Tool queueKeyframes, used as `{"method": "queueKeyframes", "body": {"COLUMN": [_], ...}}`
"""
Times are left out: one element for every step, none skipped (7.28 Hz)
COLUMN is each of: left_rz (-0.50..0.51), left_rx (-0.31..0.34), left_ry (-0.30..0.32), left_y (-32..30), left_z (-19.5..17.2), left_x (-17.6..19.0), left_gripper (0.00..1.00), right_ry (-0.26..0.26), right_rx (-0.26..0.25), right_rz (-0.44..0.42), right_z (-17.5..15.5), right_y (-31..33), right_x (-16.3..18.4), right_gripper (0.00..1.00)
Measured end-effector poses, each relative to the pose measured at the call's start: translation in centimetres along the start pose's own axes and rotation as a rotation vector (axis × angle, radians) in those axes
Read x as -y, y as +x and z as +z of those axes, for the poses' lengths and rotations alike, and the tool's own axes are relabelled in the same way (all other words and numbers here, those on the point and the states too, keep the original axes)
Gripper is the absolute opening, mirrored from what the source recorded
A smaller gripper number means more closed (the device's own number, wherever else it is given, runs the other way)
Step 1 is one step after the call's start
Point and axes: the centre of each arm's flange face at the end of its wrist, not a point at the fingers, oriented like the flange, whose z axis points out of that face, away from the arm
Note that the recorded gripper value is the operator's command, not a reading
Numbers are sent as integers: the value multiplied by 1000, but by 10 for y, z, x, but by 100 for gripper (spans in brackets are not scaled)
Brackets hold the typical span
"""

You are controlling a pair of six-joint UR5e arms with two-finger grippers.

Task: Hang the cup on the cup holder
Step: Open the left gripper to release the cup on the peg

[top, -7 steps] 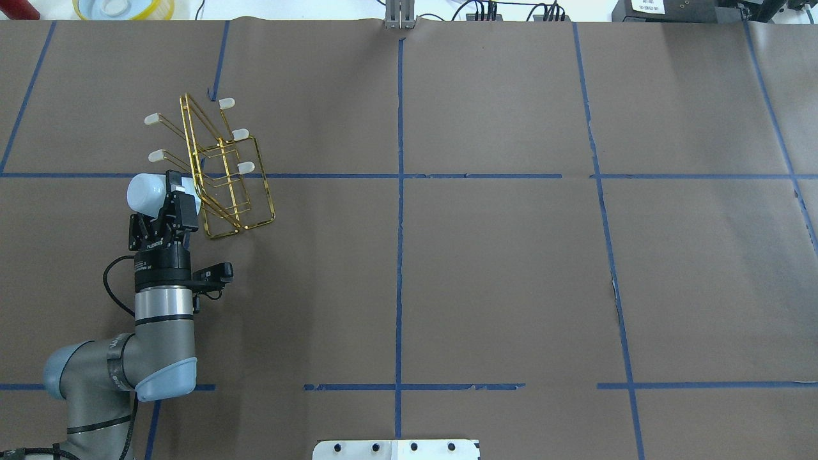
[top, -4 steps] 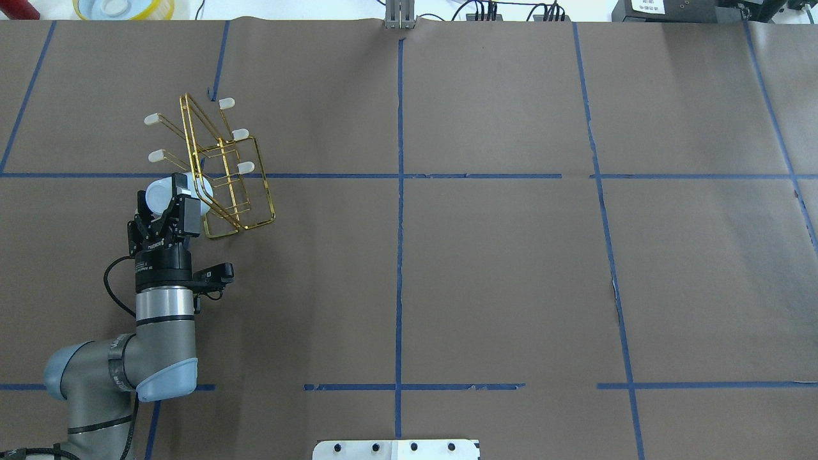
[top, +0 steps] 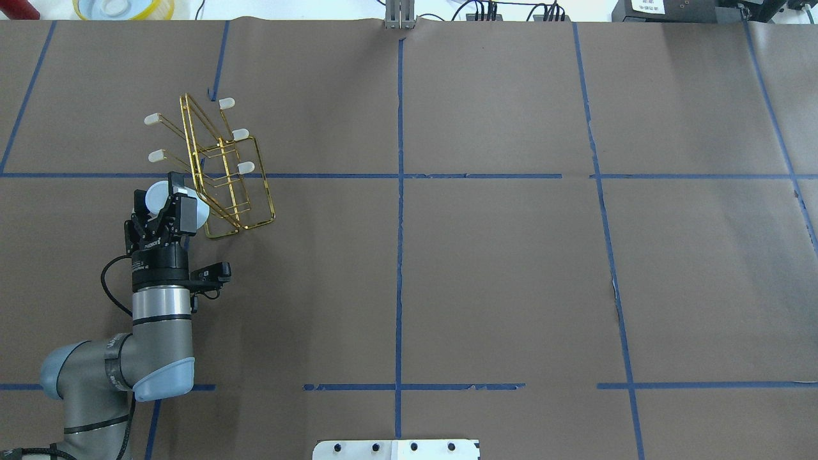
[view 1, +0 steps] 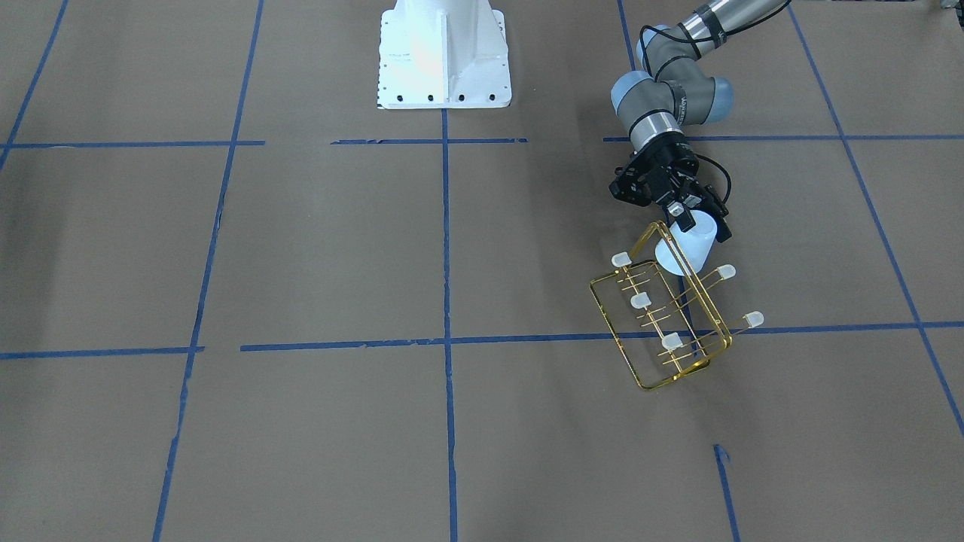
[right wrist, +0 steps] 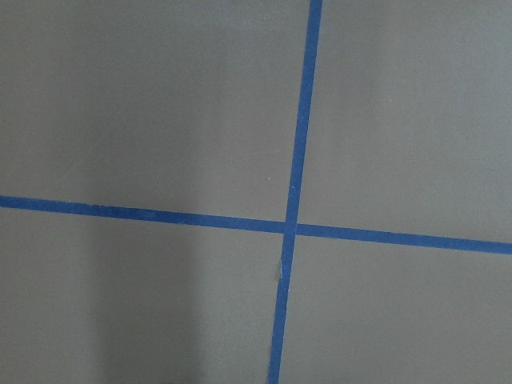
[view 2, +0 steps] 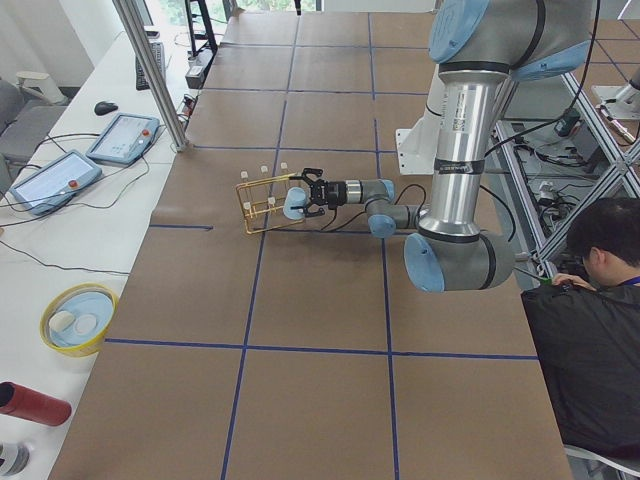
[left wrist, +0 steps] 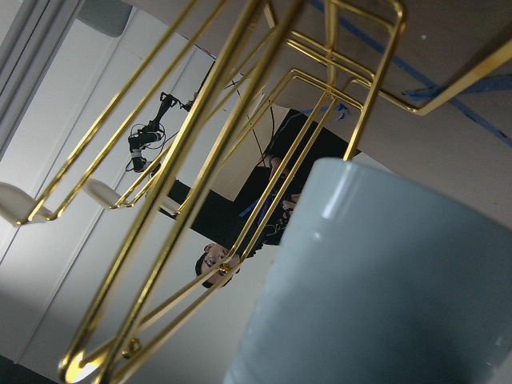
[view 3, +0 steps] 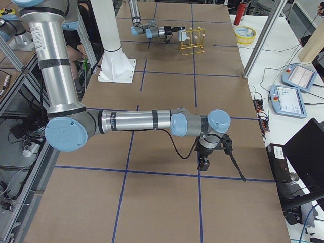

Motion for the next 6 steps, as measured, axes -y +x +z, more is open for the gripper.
{"method": "queueKeyframes", "body": {"left_rz": [-12, -25, -40, -66, -104, -155], "left_rx": [0, 1, 2, 3, 3, 4], "left_ry": [-1, 0, 1, 4, 9, 14], "left_y": [-2, -1, 2, 4, 5, 5], "left_z": [0, -1, -2, -4, -5, -6], "left_x": [-6, -19, -39, -62, -85, -105], "left_gripper": [100, 100, 100, 100, 100, 100], "right_ry": [0, 0, 0, 0, 0, 1], "right_rx": [0, 0, 0, 0, 0, 0], "right_rz": [0, 0, 0, 0, 0, 0], "right_z": [0, 0, 0, 0, 0, 0], "right_y": [0, 0, 0, 0, 0, 0], "right_x": [0, 0, 0, 0, 0, 0], "right_gripper": [100, 100, 100, 100, 100, 100]}}
